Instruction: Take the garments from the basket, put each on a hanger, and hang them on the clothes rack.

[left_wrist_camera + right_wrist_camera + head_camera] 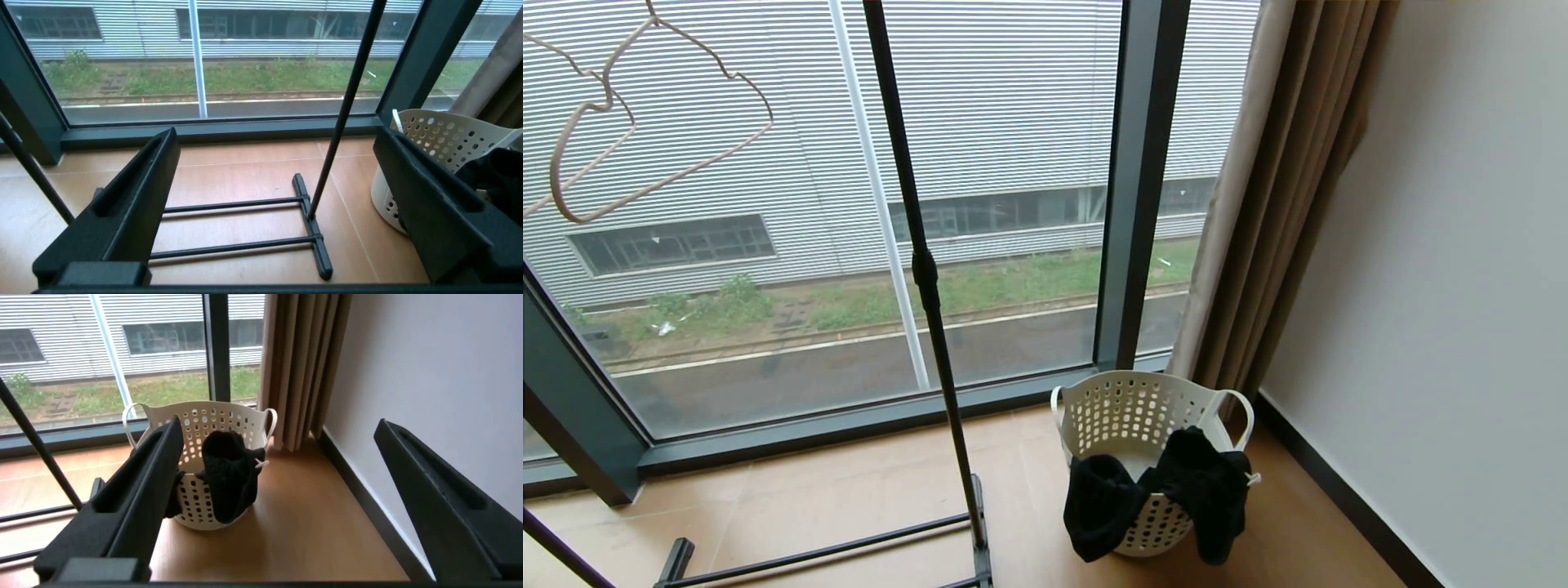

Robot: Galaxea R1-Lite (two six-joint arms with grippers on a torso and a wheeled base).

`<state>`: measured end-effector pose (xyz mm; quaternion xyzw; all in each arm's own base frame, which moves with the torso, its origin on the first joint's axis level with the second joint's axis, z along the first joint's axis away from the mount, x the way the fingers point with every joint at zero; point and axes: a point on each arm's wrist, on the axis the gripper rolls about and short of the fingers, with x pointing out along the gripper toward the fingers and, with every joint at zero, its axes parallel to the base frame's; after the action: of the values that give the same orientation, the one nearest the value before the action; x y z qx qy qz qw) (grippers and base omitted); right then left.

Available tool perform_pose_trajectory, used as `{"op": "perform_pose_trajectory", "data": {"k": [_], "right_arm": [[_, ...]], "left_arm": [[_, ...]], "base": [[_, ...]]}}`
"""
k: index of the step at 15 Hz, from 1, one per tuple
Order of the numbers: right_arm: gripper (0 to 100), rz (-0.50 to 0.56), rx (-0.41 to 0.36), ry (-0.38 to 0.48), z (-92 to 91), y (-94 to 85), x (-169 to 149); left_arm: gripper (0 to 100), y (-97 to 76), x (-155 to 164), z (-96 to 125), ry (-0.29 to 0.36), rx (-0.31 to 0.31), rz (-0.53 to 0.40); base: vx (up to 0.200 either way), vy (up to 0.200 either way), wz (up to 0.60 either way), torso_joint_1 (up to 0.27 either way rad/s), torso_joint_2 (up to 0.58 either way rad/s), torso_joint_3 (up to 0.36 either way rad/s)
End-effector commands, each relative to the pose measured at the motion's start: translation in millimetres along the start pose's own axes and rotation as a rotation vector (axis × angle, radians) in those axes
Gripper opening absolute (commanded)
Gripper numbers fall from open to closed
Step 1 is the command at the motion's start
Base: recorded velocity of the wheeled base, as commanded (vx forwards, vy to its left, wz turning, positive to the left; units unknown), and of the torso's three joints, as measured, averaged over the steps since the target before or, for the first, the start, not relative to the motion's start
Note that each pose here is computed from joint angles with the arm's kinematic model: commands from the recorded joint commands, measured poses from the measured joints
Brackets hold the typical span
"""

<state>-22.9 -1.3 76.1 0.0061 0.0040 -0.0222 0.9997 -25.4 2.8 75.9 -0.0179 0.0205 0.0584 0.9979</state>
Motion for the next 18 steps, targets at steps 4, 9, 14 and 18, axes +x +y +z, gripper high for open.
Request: {"op": "perform_pose_trajectory", "data": {"k": [4,9,14,18], "right_arm": [[100,0.000,0.001,-0.001,0.2,0.0,-0.1],[100,0.001,0.001,-0.001,0.2,-0.1,-0.1],[100,0.000,0.001,-0.001,0.2,0.0,-0.1],[100,0.000,0.006,-0.001,0.2,0.0,-0.1]], "left_arm": [[100,0.0,0.2,-0.4,0.003,-0.006,0.002],[100,0.0,0.2,-0.4,0.003,-0.001,0.001],[100,0.0,0.2,-0.4,0.003,-0.001,0.001],[100,0.0,0.2,-0.4,0.003,-0.001,0.001]], "base": [[0.000,0.000,0.00,0.000,0.00,0.000],[0.000,0.000,0.00,0.000,0.00,0.000],[0.000,0.000,0.00,-0.032,0.09,0.019],[0.000,0.000,0.00,-0.003,0.03,-0.157]]}}
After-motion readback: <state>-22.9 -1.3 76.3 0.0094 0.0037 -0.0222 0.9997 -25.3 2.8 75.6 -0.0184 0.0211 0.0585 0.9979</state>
